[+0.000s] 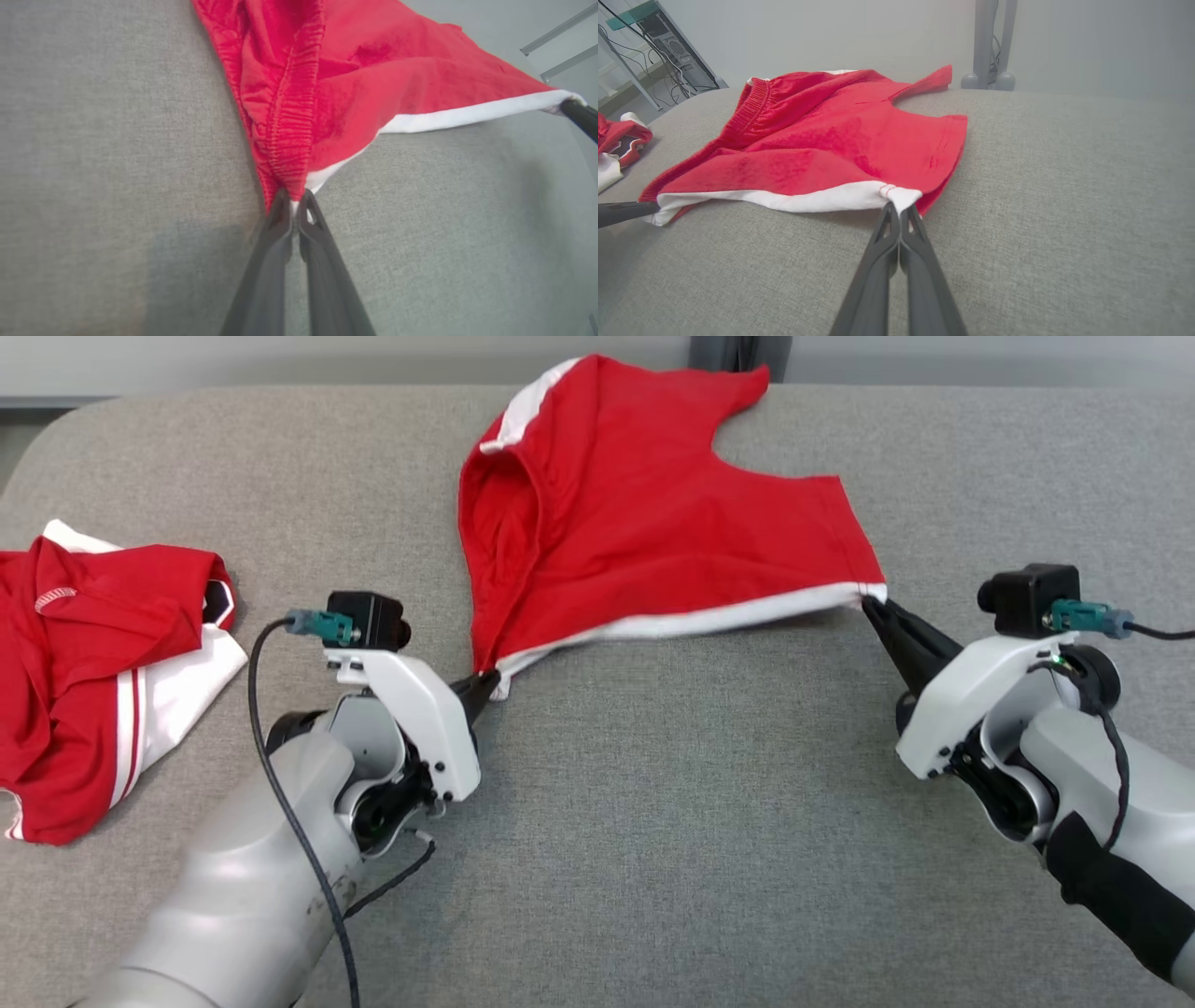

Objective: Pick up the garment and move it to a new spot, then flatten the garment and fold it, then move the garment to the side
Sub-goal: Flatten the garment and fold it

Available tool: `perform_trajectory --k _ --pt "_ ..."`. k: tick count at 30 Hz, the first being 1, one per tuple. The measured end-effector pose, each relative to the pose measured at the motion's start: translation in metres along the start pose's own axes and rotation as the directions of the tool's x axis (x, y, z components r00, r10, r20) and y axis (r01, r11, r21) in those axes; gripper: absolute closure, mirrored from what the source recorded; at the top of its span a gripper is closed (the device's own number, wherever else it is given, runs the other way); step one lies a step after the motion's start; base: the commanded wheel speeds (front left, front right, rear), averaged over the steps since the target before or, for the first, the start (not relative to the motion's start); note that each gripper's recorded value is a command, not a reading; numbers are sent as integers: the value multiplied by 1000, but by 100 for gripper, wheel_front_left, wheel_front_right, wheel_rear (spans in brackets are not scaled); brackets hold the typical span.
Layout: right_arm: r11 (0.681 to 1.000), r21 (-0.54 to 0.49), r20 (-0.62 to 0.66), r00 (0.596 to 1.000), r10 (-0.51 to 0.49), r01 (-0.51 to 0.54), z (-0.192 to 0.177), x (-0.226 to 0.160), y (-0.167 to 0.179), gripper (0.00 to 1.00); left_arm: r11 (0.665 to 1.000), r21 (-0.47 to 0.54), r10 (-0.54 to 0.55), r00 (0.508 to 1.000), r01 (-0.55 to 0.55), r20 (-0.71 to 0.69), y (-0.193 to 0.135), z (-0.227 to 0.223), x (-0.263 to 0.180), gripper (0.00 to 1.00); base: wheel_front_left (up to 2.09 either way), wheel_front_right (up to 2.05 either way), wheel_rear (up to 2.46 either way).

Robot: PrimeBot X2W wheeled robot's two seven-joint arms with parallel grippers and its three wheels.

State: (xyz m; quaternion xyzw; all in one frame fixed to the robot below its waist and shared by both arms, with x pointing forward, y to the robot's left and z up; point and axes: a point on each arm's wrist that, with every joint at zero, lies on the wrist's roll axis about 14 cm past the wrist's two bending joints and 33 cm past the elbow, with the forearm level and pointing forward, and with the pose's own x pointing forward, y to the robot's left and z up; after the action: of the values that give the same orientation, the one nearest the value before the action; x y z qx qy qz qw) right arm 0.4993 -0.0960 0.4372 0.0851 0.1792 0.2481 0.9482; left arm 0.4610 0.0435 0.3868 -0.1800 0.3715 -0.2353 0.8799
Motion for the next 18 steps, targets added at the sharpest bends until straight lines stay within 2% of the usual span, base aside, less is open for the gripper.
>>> perform_trajectory --k 8,18 --pt "1000 -13 -44 999 -4 3 -10 -21 -2 100 1000 -20 -4 1000 4 13 1 -10 -18 100 0 0 0" --pt "1000 -13 -38 999 1 -2 -8 -43 4 100 999 -41 -22 982 30 185 -9 5 -42 100 0 0 0"
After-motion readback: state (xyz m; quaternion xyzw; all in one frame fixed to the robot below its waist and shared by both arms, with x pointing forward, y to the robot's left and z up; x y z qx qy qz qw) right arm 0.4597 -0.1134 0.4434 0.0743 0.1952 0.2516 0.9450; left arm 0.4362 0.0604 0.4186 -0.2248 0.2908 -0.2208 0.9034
